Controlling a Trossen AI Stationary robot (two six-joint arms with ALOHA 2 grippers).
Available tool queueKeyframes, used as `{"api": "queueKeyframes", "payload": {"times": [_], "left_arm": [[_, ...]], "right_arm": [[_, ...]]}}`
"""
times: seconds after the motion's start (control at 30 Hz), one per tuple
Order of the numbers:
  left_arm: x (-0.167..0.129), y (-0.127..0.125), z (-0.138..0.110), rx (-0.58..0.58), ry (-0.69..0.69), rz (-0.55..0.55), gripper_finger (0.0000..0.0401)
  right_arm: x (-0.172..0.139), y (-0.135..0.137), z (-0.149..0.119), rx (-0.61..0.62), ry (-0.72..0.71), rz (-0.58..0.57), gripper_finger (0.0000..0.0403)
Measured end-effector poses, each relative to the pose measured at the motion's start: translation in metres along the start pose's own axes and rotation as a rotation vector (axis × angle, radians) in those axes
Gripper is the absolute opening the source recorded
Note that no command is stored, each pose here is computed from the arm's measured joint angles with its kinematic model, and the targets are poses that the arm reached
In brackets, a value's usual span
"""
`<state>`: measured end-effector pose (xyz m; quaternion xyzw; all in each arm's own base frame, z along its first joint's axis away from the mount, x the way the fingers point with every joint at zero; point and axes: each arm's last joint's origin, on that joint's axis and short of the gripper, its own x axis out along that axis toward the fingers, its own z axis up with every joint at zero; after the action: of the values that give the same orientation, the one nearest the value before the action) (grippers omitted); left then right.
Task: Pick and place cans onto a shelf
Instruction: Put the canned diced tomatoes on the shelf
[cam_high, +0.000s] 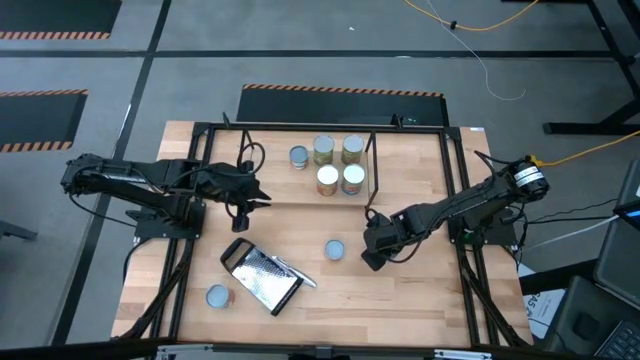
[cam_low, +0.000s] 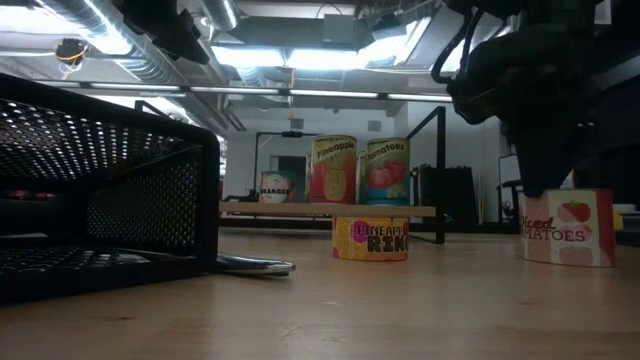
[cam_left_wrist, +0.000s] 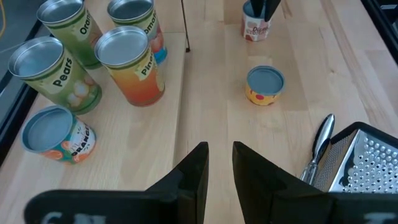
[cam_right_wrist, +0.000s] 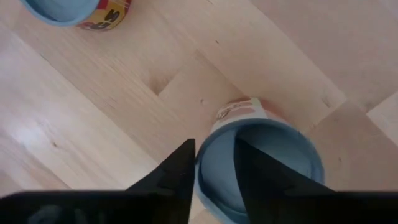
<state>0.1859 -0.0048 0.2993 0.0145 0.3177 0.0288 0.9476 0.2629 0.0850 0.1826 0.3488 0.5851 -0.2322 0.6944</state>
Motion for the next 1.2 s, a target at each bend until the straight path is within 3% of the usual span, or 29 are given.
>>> {"api": "queueKeyframes", "payload": {"times": [0.33, 0.53, 0.67, 0.97, 1.2], "left_arm": [[0.000, 0.000, 0.000, 0.000, 0.000, 0.000, 0.0066], [0.000, 0.000, 0.000, 0.000, 0.000, 0.000, 0.0066], [0.000, 0.000, 0.000, 0.000, 0.000, 0.000, 0.0066], [0.000, 0.000, 0.000, 0.000, 0.000, 0.000, 0.0066], [0.000, 0.000, 0.000, 0.000, 0.000, 0.000, 0.0066]], "right_arm": [[0.000, -0.001, 0.000, -0.031, 0.004, -0.005, 0.0013], [0.000, 0.000, -0.001, -0.062, 0.004, -0.001, 0.0011], [-0.005, 0.006, 0.001, -0.147, 0.018, 0.027, 0.0005], [-0.067, 0.048, 0.020, -0.412, -0.092, 0.192, 0.0004], [-0.128, 0.066, 0.050, -0.629, -0.302, 0.286, 0.0002]]}}
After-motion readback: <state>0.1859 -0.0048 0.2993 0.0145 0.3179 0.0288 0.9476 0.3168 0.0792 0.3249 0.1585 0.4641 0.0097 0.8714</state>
